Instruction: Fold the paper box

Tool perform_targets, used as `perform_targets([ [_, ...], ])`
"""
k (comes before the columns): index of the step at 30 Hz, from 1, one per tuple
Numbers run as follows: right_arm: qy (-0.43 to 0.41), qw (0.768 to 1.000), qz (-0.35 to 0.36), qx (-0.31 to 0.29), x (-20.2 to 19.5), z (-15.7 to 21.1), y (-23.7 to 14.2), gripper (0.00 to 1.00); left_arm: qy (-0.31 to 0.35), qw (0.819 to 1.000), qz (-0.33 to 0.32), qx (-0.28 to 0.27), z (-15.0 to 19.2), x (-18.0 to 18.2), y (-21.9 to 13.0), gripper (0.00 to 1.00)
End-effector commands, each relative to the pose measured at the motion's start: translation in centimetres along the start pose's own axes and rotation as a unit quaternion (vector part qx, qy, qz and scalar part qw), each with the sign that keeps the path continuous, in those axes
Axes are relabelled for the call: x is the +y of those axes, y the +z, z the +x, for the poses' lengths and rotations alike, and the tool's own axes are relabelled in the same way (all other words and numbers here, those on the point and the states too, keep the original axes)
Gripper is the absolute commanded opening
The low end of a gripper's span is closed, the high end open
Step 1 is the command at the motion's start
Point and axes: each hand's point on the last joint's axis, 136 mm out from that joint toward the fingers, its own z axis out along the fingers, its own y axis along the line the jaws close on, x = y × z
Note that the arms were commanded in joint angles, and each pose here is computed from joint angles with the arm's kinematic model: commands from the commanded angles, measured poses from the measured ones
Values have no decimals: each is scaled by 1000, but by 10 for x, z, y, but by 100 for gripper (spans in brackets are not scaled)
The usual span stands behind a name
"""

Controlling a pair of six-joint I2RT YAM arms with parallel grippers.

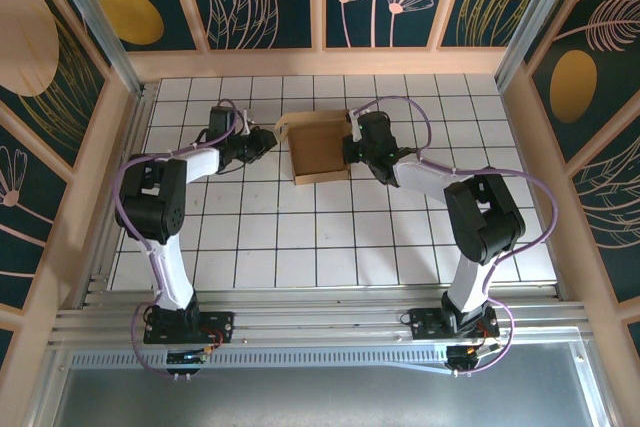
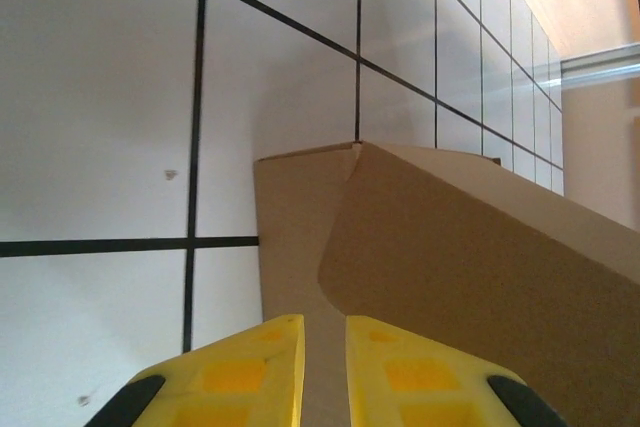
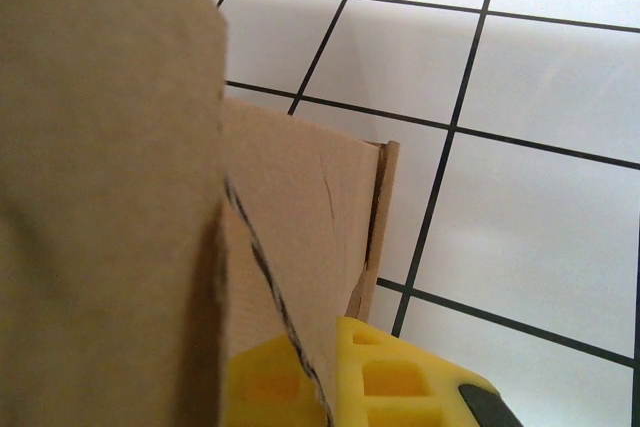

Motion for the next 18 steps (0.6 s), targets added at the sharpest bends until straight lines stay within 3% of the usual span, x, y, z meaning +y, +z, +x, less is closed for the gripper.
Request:
perform_targets([
  [1,-2,991,9,134,-3,76,3,7,6,1000,22,14,3,-16,12,18],
  [18,-10,990,-3,139,11,81,7,7,39,997,60,40,15,-54,26,19],
])
